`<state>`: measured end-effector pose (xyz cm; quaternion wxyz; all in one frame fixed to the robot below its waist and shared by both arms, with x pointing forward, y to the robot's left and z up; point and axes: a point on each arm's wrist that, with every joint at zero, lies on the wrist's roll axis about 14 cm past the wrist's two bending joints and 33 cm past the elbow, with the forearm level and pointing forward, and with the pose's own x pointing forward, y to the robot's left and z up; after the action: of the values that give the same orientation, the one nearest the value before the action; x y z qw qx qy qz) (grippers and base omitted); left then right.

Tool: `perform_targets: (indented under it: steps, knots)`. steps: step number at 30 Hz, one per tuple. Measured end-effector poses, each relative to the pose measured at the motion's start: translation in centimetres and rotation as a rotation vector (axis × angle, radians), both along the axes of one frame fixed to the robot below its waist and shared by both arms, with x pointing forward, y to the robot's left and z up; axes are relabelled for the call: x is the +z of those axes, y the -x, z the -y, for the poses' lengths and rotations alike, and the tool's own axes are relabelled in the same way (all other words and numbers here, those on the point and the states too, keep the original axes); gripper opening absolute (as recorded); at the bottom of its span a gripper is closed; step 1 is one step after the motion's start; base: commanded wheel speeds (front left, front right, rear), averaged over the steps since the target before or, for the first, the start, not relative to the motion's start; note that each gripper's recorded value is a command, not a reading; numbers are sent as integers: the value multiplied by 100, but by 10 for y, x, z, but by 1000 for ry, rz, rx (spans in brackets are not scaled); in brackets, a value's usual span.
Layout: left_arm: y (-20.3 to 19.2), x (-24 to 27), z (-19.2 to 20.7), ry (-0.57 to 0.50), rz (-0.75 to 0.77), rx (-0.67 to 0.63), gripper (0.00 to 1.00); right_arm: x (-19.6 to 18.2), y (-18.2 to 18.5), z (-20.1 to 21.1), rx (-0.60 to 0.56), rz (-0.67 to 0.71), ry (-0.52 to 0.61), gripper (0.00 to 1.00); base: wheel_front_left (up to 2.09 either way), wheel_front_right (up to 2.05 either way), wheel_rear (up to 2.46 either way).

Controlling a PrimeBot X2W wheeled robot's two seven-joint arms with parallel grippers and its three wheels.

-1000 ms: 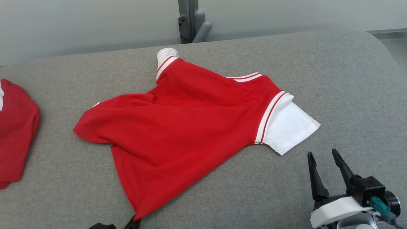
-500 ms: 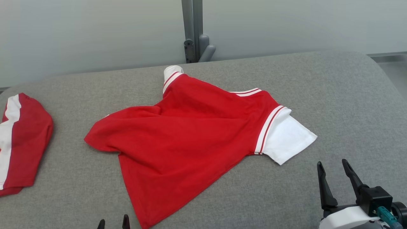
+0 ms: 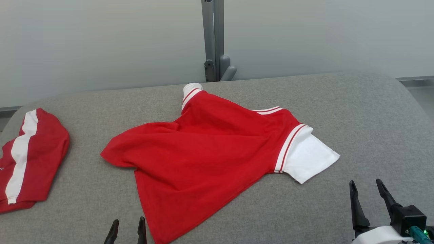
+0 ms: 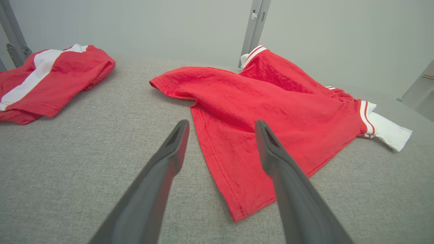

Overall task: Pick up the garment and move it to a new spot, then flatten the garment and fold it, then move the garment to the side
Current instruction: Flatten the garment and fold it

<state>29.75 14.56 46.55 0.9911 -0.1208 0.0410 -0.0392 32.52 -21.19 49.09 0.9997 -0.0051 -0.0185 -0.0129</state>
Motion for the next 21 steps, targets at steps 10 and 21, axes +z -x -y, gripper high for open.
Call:
perform_targets:
  steps: [10,21]
  knots:
    - [1,-12,-5,-20,-17,-4,100,-5,5,10,-34,-15,-17,100,0,0,0]
    - [8,-27,-8,31,-61,19,100,-9,2,0,-3,-26,-12,100,0,0,0]
